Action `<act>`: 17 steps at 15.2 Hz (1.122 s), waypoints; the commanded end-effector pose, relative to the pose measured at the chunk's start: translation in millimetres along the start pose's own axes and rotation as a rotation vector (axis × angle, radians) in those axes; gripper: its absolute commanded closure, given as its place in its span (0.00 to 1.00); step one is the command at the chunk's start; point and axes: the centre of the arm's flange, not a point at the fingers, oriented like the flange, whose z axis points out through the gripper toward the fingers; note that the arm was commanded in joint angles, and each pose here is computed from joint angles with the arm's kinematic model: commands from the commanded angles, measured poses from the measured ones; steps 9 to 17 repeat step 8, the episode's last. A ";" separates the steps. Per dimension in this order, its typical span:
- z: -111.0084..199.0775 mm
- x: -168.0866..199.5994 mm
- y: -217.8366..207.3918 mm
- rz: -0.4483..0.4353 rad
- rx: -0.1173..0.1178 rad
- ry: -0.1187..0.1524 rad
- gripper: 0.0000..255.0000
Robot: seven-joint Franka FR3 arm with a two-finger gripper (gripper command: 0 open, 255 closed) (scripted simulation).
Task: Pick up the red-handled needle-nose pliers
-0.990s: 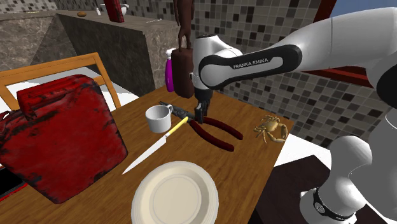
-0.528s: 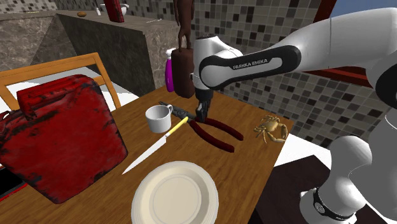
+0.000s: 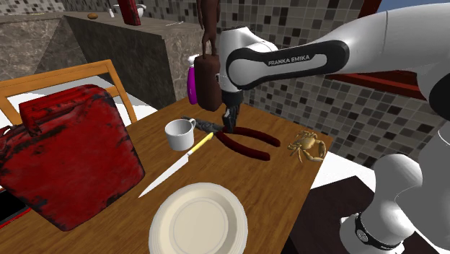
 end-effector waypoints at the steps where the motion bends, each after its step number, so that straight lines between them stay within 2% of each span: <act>1: -11.6 -0.1 0.9 0.000 0.000 0.000 1.00; 6: -38.0 -0.5 0.1 0.000 0.000 0.000 1.00; 17: -38.8 -0.5 0.1 0.000 0.000 0.000 1.00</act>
